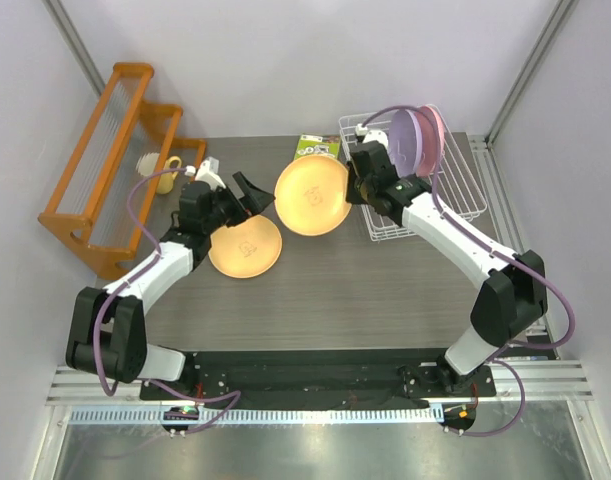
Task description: Unload the plates from the dish rack
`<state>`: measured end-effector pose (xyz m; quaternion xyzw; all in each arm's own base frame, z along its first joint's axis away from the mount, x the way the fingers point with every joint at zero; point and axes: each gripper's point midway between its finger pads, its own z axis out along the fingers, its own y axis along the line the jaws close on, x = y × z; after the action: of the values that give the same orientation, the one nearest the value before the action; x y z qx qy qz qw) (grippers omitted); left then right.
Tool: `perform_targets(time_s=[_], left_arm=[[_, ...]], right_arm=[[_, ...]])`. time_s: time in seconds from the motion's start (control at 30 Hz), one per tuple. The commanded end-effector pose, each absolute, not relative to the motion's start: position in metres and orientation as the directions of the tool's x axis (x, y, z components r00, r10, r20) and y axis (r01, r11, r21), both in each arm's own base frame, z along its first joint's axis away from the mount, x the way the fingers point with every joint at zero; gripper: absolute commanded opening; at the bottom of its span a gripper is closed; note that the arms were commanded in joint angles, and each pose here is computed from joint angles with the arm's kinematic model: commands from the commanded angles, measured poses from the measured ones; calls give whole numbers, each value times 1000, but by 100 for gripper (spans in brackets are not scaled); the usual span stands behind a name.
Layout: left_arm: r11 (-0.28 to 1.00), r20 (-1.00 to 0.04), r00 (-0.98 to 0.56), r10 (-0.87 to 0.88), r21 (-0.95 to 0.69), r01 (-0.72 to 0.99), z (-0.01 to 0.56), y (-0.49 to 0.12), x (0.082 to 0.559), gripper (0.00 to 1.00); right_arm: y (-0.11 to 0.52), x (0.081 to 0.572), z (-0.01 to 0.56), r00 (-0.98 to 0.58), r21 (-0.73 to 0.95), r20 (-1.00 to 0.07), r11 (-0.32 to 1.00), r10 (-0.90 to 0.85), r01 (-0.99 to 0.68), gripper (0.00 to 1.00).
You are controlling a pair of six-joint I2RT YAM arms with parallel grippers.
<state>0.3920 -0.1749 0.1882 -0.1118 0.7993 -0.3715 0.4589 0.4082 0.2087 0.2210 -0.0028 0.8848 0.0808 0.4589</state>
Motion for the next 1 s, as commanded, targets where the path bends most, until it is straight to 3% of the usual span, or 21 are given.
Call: perform_targets(time_s=[0.0,0.2,0.3,0.33,0.47,0.53,0.6,0.67,0.73,0.83,0.97], left_arm=[[630,-662,-515,-544,-728,271,211,-189,395,99],[612,-641,-519,-566,-748,257,202,-189,395,99],[621,-638,-523,-565,-747,240,194,-187,393,91],[622,-637,-525,-565,-747,236,192,-187,392,87],[639,-638,-513,-574,-741,206,187,-181,392,50],[657,-646,-499,-577,-731,187,187,-176,392,38],[678,-657,-502,-562,-714,175,183,-173,391,25],[698,-664,-488,-566,-701,144,184,-167,391,11],[717,-665,-486,-568,-689,105,179,-159,388,7],[748,-686,-458,-566,-661,65,180,-147,384,1],[801,-710,-442,-548,-597,-33,174,-125,377,0]], right_arm=[[246,396,263,-543,402,-801,899,252,-175,4],[257,389,256,-563,486,-765,854,312,-188,4],[261,387,256,-571,505,-756,840,321,-198,4],[262,387,255,-574,510,-752,838,324,-196,4],[265,386,254,-581,528,-742,826,334,-199,4],[266,386,254,-582,531,-741,824,335,-201,6],[266,386,253,-583,530,-740,825,335,-198,13],[264,387,255,-578,528,-743,826,338,-197,35],[259,389,255,-564,516,-753,837,339,-186,49],[249,389,255,-545,484,-771,860,331,-163,61],[229,392,255,-523,430,-795,894,308,-127,62]])
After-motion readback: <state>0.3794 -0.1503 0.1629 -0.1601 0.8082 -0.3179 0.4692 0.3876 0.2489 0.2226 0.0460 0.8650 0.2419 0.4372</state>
